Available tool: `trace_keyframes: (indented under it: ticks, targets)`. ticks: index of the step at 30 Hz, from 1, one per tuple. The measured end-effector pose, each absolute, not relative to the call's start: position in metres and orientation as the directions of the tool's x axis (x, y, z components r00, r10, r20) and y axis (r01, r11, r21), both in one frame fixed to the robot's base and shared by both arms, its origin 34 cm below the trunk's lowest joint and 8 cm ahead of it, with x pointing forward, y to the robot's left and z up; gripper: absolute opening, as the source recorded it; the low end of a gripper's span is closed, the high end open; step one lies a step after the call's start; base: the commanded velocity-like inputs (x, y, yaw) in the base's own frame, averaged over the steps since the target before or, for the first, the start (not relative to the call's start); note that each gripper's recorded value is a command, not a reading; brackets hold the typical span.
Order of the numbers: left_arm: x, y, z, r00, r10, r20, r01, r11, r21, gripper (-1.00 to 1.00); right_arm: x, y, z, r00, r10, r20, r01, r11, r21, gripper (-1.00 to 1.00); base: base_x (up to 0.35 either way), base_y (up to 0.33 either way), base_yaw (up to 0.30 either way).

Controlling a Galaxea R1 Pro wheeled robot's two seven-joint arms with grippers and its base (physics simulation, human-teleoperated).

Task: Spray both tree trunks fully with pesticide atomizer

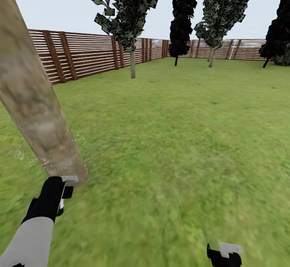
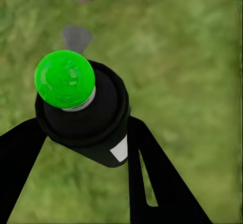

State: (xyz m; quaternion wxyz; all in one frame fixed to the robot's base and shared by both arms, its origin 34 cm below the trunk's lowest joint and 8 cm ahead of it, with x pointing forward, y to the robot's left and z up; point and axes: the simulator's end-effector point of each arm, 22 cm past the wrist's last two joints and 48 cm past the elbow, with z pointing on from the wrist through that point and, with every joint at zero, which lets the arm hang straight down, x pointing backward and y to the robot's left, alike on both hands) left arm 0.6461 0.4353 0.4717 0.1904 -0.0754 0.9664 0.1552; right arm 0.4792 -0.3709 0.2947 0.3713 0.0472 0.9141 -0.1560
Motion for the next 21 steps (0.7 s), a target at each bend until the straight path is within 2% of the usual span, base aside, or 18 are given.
trace_keyframes:
  ticks: [4, 21]
  targets:
    - [0.6461, 0.4348, 0.4715, -0.916, -0.087, -0.391, -0.205, 0.941, 0.27, -1.0, 0.4793, -0.3709, 0.2947, -0.72, -0.029, -0.693, 0.202, 0.947, -0.25, 1.0, 0.214, -0.221, 0.125]
    - [0.6445, 0.4379, 0.471, -0.915, -0.098, -0.392, -0.215, 0.939, 0.266, -1.0, 0.4792, -0.3707, 0.2946, -0.72, -0.029, -0.693, 0.202, 0.947, -0.25, 1.0, 0.188, -0.226, 0.273]
